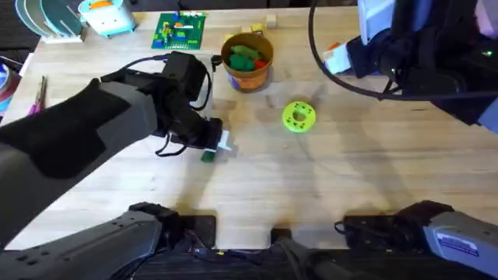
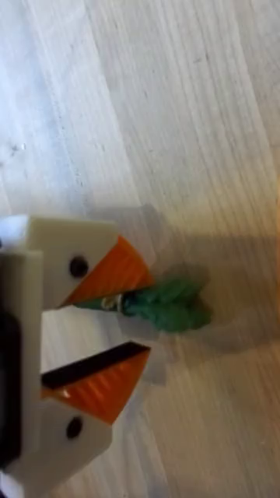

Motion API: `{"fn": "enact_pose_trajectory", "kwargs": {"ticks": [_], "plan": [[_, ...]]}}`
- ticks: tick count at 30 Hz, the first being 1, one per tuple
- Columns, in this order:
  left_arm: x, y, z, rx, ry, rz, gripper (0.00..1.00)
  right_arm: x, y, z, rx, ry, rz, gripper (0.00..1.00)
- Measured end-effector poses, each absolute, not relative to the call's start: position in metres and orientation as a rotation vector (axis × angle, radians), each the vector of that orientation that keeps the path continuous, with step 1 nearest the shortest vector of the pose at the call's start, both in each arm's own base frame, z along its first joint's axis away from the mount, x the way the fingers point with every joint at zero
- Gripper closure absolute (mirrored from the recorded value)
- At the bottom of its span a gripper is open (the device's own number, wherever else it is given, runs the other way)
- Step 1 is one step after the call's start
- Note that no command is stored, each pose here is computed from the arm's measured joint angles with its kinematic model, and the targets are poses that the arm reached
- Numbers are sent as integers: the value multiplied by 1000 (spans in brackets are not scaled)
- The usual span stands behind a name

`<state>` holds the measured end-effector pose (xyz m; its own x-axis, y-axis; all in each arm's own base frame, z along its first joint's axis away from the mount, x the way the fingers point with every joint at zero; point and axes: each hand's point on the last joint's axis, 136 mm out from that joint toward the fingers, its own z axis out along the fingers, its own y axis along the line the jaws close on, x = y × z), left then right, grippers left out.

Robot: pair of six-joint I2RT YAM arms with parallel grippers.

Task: Pick up the gripper from the table and insert it into the empty holder that is missing its gripper. Then pick up a screw, insert it into the mounting hole, and use the screwdriver to tighten it. Finally, clean up the table by picking up the vegetable and placing it into the bucket.

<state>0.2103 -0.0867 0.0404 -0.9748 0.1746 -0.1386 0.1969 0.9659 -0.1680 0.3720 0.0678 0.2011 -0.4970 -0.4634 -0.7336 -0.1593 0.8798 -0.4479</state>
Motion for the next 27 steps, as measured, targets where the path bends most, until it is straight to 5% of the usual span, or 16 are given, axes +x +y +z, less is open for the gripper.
{"fn": "enact_pose_trajectory", "kwargs": {"ticks": [6, 17, 22, 27], "plan": [[211, -87, 41, 284, 2989, -277, 969, 372, 68, 201, -450, 2085, -400, 9], [211, -87, 54, 241, 3015, -274, 977, 372, 68, 201, -449, 2085, -400, 10], [257, -100, 105, 235, 2855, -307, 977, 372, 68, 201, -449, 2085, -400, 10], [337, -122, 187, 211, 2474, -379, 977, 372, 68, 201, -449, 2085, -400, 10]]}}
